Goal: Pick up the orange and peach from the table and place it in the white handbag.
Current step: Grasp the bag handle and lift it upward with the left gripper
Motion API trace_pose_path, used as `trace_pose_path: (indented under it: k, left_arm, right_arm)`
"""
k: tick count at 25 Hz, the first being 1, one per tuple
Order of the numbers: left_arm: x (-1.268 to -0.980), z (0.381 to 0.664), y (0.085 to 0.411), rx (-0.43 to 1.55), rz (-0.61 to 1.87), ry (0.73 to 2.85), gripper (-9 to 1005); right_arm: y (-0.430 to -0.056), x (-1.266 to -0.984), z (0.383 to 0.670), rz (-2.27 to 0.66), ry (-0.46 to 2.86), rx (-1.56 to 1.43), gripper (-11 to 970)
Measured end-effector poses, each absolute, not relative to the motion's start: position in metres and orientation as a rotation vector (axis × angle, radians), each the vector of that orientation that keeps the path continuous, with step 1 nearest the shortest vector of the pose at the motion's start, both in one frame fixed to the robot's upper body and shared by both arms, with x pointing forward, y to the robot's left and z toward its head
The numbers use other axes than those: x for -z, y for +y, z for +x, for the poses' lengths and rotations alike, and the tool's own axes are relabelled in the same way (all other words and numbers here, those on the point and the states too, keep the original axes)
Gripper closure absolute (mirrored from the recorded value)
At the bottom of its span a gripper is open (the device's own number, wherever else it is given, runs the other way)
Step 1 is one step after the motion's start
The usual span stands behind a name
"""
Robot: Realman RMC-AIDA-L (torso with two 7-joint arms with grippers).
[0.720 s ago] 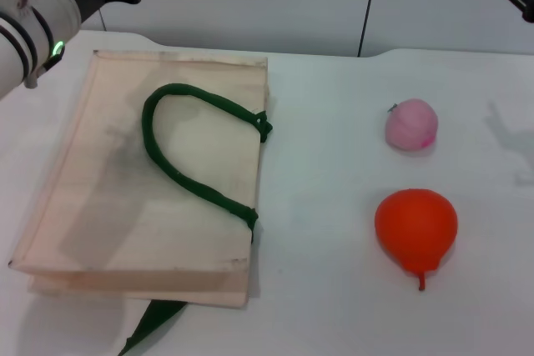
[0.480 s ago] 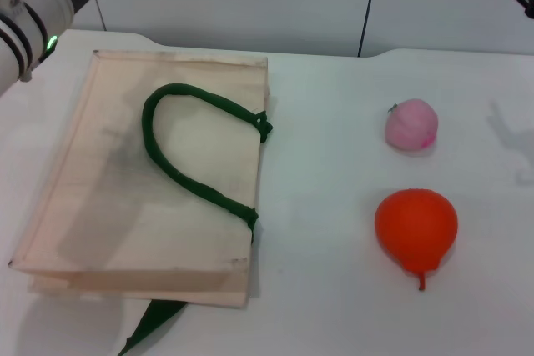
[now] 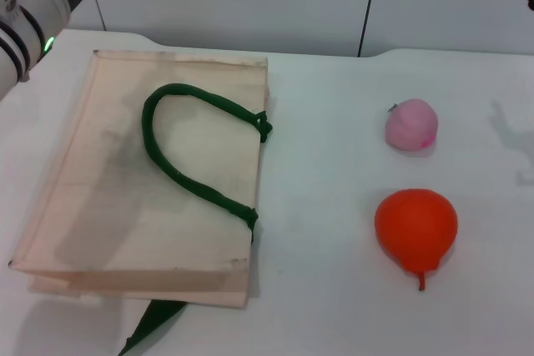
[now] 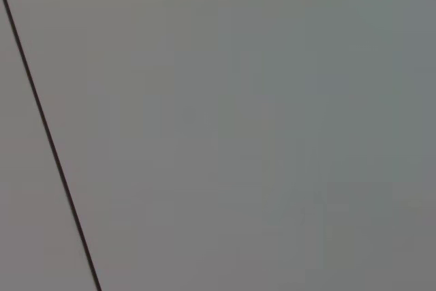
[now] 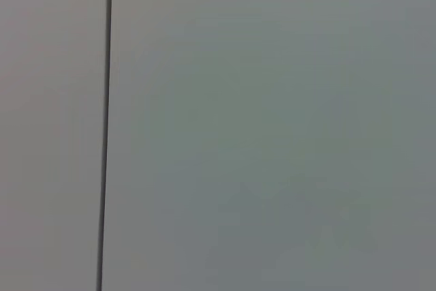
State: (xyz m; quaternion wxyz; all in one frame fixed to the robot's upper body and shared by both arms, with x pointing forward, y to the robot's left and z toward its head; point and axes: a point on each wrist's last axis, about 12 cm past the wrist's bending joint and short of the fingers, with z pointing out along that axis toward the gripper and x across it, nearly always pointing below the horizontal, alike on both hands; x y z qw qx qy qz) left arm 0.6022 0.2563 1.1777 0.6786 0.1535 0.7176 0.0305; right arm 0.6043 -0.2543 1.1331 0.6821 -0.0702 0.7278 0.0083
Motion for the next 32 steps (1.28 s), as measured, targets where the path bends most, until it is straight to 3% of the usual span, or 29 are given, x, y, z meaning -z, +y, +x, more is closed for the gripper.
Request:
trace_pose_path:
  k: [14,24,32]
  left_arm:
    - [-1.190,0.598,0.247,-0.019,0.406,1.674,882]
    - [-1.227,0.585,0.262,0.091,0.496,2.036,831]
    - [-1.236,0.593,0.280,-0.025,0.519,2.343,825]
  right_arm:
    - [-0.258,-1.130,0.604,-0.147,1.649,-0.017,86]
    - [-0.262,-1.128,0.602,-0.140,1.658,-0.011,85]
    - [-0.260,-1.129,0.604,-0.143,1.655,-0.014,86]
